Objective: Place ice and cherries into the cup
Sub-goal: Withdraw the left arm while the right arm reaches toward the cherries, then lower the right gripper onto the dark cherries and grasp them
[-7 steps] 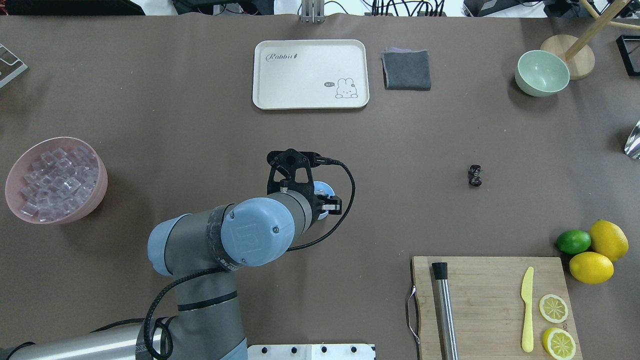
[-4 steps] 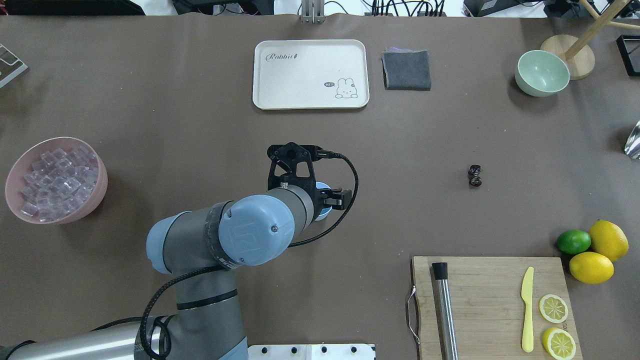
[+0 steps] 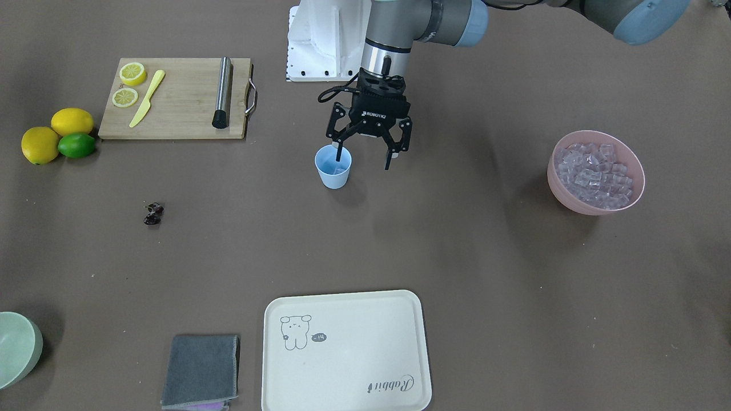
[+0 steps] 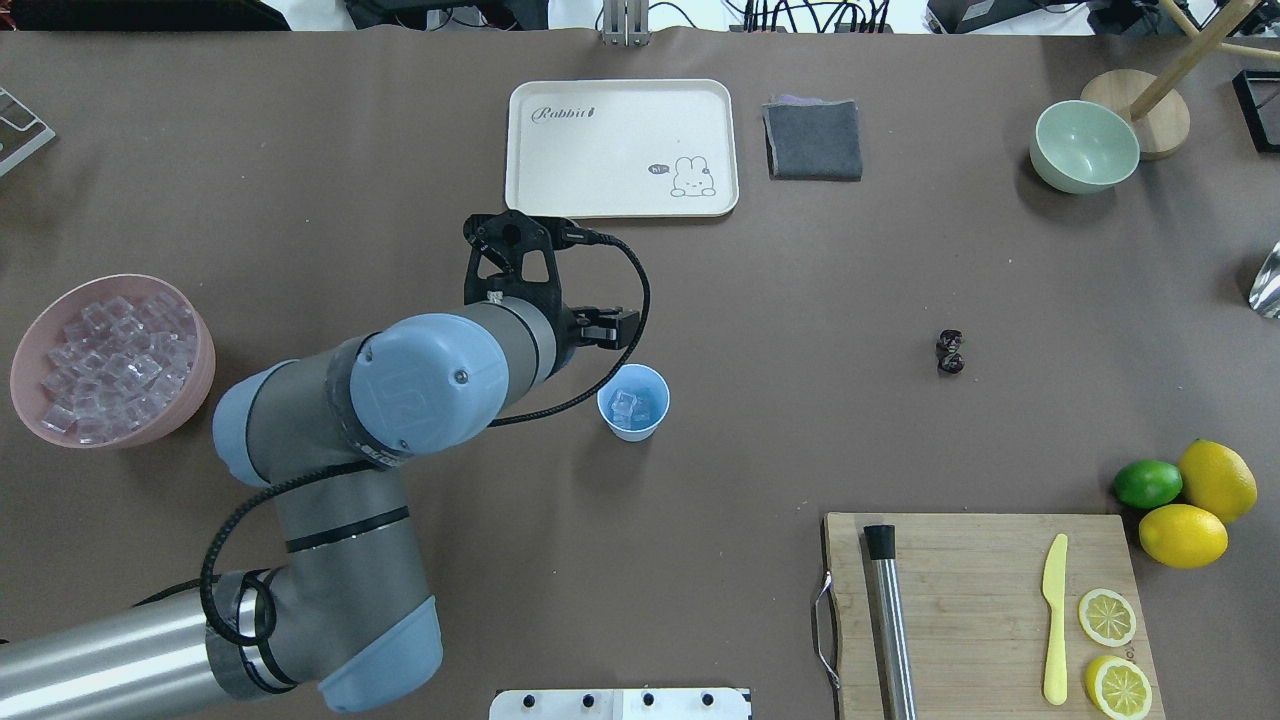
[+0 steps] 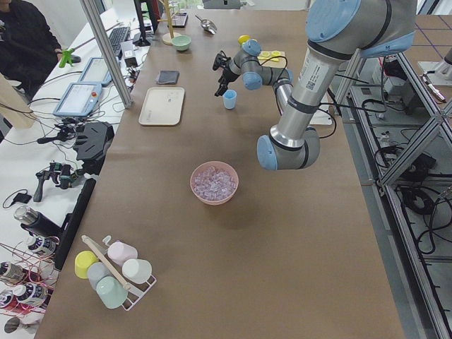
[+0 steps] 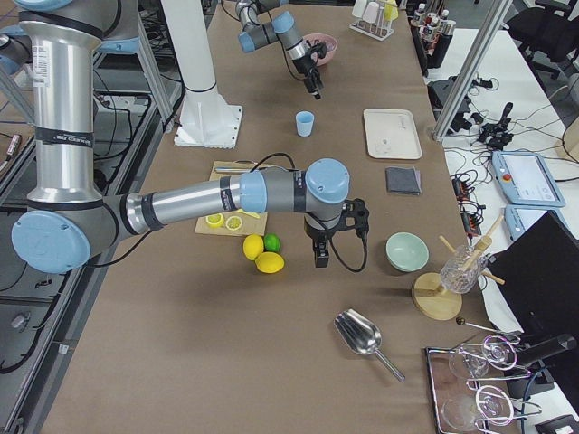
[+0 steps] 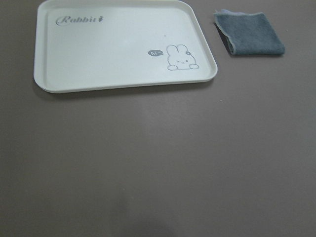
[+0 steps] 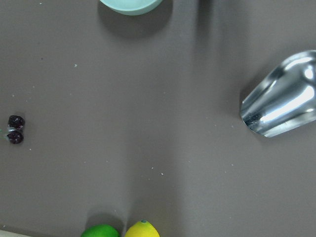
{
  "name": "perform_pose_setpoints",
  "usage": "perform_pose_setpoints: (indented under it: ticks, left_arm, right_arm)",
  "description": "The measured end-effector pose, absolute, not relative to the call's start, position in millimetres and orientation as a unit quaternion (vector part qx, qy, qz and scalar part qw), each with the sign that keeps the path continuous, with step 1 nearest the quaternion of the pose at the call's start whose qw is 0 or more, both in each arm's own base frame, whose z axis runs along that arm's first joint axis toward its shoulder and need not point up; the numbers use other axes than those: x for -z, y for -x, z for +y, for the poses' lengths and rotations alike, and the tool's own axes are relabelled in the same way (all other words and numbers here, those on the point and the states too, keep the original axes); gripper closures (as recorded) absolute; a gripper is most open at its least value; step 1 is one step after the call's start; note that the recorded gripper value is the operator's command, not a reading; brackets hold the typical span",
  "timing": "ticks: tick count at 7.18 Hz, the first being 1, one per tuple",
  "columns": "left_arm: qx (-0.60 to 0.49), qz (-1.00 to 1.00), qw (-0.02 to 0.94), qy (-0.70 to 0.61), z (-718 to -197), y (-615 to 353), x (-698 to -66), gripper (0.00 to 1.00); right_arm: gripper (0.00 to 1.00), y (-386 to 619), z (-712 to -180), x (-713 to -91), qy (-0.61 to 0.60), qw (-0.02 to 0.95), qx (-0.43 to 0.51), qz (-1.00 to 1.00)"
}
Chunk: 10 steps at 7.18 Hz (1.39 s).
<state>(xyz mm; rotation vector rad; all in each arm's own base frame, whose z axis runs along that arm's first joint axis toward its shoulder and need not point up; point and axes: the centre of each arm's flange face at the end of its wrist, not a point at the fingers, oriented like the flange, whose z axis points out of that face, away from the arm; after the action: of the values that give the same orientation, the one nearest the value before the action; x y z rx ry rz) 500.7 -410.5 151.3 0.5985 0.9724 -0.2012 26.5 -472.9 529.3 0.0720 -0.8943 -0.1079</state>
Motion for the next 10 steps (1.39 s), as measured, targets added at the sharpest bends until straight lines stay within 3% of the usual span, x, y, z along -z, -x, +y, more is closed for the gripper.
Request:
perform_pose_setpoints:
  ticks: [4, 7, 10]
  left_arm:
    - [0.083, 0.441, 0.835, -0.320, -496.8, -378.9, -152.5, 0.02]
    - [0.080, 0.414, 0.852, -0.309, -534.3, -315.5, -195.0, 0.02]
    - [0.005, 0.340, 0.888, -0.309, -569.1, -228.0, -257.2, 0.02]
  right_arm:
    - [0.00, 101.4, -532.7, -434.0, -0.041, 0.901, 0.069, -0.425]
    - [0.00, 180.9, -539.2, -445.6, -0.085, 0.898, 0.114, -0.416]
    - [0.00, 250.2, -519.4, -444.9, -0.071, 0.902, 0.085, -0.417]
